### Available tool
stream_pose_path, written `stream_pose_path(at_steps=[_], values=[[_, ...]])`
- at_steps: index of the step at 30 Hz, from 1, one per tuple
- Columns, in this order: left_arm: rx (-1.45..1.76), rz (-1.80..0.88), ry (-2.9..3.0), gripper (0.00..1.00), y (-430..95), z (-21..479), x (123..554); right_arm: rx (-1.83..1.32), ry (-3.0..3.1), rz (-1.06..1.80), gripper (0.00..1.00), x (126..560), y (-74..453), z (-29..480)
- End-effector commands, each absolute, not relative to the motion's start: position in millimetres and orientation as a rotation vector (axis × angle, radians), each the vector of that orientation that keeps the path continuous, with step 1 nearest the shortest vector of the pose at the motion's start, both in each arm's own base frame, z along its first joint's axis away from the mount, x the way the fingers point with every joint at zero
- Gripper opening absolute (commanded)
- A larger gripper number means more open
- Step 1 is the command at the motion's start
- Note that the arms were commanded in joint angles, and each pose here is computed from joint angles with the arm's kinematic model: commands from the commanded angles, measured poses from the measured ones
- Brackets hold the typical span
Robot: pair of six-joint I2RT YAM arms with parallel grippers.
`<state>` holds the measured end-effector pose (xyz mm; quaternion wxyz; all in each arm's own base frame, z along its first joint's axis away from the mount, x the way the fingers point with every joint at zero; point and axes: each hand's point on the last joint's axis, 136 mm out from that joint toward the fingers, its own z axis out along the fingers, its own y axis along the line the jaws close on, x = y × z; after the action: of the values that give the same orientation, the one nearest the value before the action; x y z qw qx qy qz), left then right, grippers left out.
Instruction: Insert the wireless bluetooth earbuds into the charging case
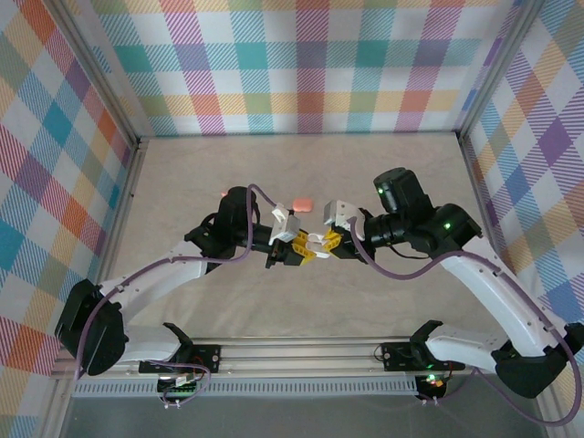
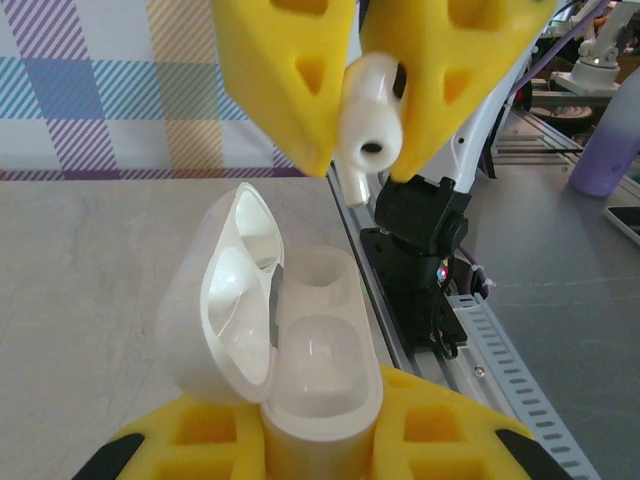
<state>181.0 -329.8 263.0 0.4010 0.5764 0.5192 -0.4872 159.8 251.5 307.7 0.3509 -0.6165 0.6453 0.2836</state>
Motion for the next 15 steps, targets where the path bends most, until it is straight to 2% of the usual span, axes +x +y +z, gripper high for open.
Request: stream_pose_path(at_steps=[1,15], values=[[1.477,-1.241,1.239,0.00,-325.7,282.0,174.0,-1.650,1.625,0.717,0.06,157.1,252.9,307.0],[1.490,-1.280,1.237,0.00,-328.5,282.6,173.4,-1.701,1.605,0.680,0.06,157.9,255.1,292.1]])
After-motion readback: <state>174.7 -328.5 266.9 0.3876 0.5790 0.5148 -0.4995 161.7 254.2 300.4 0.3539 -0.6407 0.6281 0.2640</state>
